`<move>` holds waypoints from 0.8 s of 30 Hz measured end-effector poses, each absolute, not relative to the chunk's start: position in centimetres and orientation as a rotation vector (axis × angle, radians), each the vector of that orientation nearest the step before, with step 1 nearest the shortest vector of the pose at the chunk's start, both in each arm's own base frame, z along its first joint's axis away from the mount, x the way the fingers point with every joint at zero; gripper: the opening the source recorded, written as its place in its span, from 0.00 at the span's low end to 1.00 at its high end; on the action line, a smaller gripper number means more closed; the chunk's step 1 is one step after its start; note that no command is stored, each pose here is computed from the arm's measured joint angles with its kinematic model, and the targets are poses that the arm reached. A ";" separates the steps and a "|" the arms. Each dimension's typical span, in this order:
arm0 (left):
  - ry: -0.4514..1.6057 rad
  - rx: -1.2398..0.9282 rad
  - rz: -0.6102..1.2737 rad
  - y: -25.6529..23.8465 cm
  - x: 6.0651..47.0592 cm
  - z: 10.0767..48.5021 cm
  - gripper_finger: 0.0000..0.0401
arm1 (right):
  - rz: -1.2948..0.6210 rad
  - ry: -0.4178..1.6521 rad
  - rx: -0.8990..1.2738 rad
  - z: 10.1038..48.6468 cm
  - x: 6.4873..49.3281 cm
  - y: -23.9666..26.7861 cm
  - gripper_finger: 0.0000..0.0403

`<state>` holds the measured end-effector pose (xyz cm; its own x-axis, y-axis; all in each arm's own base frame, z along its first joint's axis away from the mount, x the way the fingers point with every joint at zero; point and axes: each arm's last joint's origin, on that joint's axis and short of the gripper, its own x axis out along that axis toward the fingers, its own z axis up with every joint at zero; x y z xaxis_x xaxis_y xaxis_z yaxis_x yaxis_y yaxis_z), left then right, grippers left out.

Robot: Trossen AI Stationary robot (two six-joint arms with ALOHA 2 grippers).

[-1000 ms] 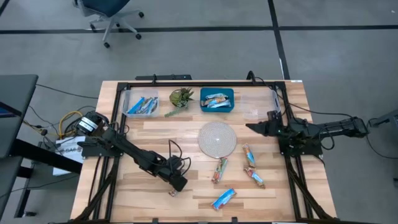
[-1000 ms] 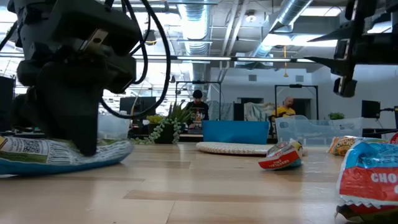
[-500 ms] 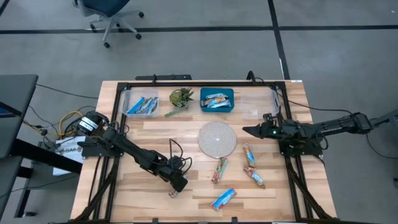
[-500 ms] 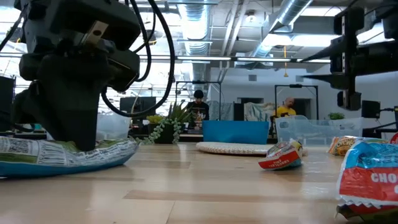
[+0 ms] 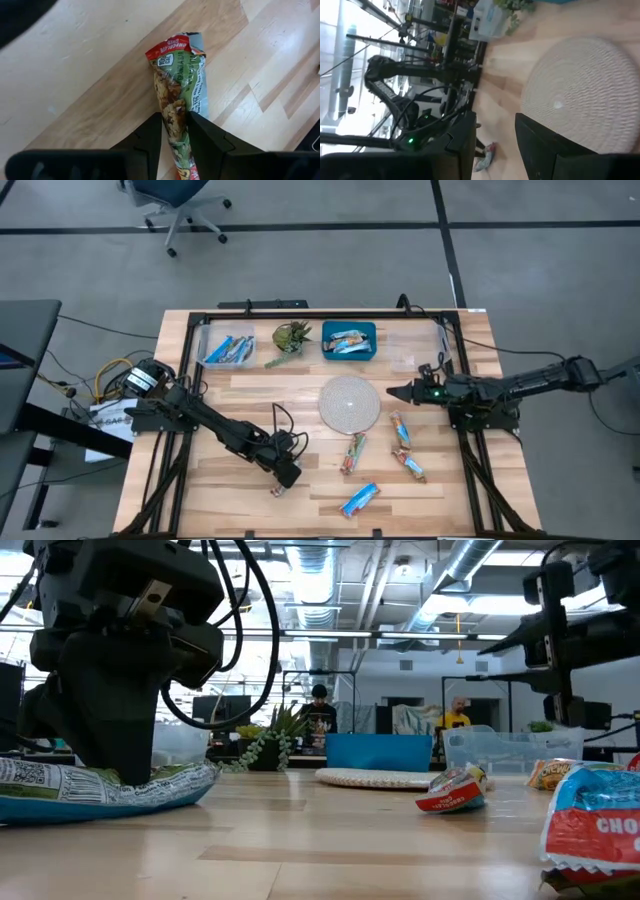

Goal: Pick and place Granola Bars by type
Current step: Put the red granola bar into the right transparent bin

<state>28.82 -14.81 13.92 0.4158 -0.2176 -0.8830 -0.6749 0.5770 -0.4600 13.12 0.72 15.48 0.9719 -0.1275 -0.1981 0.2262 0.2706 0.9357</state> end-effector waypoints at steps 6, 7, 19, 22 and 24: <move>1.137 -0.950 0.357 -14.8 28.8 13.9 0.20 | -0.253 0.188 1.269 15.9 14.5 1.3 0.32; 1.136 -0.950 0.357 -14.8 28.8 13.9 0.19 | -0.253 0.203 1.265 16.1 14.8 1.5 0.32; 1.126 -0.957 0.367 -14.6 28.9 14.0 0.02 | -0.182 0.267 1.225 16.8 17.6 3.4 0.32; 1.085 -0.970 0.370 -14.2 29.1 14.6 0.04 | -0.189 0.304 1.227 16.9 18.5 3.9 0.32; 1.017 -0.980 0.383 -13.6 29.3 15.6 0.05 | -0.189 0.346 1.220 16.9 19.4 4.3 0.32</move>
